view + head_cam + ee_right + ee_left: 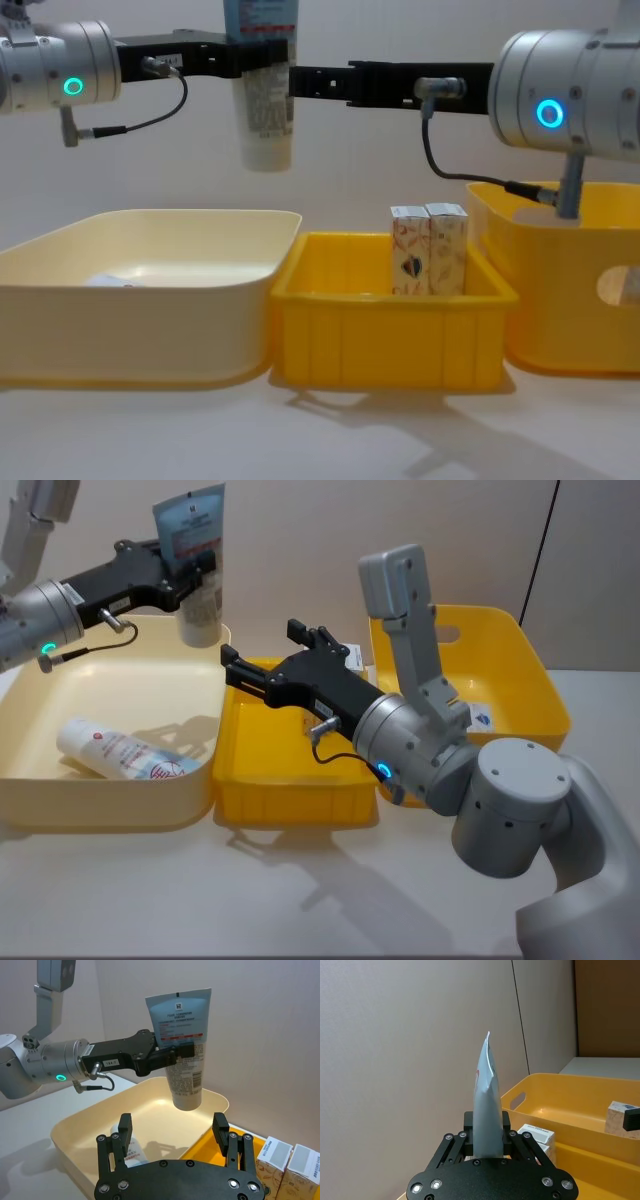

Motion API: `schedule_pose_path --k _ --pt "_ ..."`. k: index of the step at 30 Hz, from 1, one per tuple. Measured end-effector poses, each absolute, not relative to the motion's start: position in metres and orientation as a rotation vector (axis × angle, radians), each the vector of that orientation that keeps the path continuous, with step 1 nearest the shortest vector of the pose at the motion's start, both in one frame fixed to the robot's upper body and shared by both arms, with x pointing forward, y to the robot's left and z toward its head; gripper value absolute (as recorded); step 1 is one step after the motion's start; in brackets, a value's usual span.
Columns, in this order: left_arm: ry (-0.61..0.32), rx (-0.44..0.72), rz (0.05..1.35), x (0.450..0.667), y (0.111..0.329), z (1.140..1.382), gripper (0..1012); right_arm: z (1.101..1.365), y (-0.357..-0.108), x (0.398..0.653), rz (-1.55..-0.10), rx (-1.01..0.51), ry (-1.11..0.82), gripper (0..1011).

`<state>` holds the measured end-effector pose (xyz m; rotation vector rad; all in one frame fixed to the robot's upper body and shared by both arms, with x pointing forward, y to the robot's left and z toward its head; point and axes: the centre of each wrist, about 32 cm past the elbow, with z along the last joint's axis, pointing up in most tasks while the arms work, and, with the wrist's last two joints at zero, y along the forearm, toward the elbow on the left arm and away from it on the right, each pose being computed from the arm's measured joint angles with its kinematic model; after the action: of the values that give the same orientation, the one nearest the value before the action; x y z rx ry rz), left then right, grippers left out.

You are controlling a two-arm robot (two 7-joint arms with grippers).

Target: Bimanual collaborative sorting of washing and personal care products

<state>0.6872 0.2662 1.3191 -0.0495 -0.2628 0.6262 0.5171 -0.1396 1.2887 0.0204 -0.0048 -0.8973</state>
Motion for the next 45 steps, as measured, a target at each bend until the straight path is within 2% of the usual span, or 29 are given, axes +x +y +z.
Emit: schedule_pose_path --k 6,14,28,45 --pt "-0.269 -0.041 0.626 0.678 0.259 1.321 278 1.288 -0.139 0.517 -0.895 0.016 -0.005 1001" --pt "-0.264 -0.074 0.583 0.676 0.254 1.324 278 1.287 -0.135 0.521 -0.926 -0.02 -0.014 1001" --pt "-0.212 -0.149 0.433 0.688 0.247 1.331 278 1.283 -0.122 0.532 -0.967 -0.058 -0.042 1001" --pt "-0.14 -0.135 0.317 0.698 0.238 1.332 278 1.291 -0.121 0.543 -1.017 -0.04 -0.107 1001"
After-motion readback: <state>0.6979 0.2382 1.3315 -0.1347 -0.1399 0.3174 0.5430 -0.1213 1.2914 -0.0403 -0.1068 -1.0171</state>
